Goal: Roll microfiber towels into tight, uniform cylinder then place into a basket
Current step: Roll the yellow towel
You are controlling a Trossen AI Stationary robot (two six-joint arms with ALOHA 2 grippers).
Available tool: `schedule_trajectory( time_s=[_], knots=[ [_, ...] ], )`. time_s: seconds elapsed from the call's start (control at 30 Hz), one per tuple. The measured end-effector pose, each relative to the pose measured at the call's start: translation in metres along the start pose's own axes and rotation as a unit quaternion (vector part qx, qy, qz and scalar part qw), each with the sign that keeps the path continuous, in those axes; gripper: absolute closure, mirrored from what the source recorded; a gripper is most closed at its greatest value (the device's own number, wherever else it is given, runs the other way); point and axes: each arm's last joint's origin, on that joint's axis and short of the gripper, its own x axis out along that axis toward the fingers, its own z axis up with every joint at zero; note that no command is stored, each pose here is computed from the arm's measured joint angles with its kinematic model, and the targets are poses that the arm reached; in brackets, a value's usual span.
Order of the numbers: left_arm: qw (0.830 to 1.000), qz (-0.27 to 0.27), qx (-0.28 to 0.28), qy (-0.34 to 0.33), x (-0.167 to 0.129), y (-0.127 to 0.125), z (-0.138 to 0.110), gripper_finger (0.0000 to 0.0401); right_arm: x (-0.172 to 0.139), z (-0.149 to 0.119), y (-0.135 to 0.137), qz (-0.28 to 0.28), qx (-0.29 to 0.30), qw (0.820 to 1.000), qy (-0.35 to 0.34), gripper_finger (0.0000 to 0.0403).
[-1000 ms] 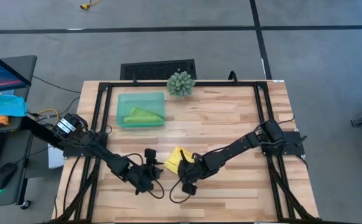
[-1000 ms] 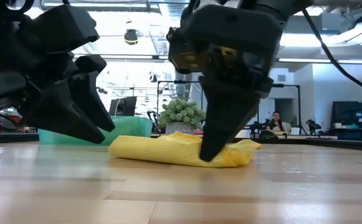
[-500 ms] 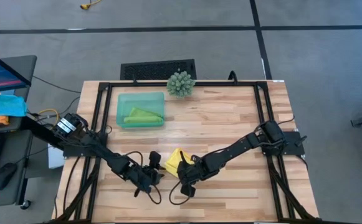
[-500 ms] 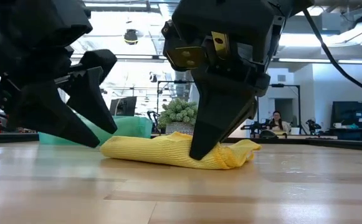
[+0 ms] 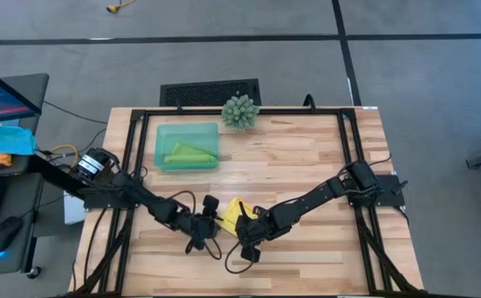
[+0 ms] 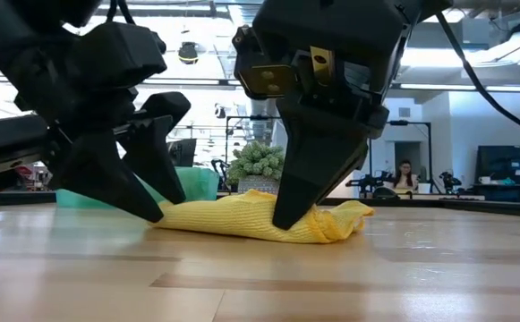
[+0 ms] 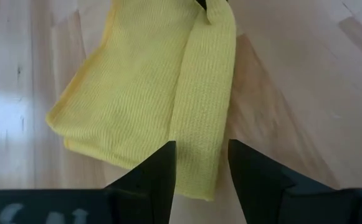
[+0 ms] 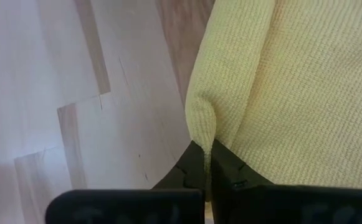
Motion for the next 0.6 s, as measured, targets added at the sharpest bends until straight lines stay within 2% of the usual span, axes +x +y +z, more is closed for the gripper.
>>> schedule_trajectory(
  time_s=[0.6],
  knots=[
    [0.999, -0.028, -0.020, 0.004, 0.009, 0.013, -0.003, 0.0262, -0.001, -0.001, 0.002, 0.001, -0.015, 1.000, -0.002, 0.0379]
  ],
)
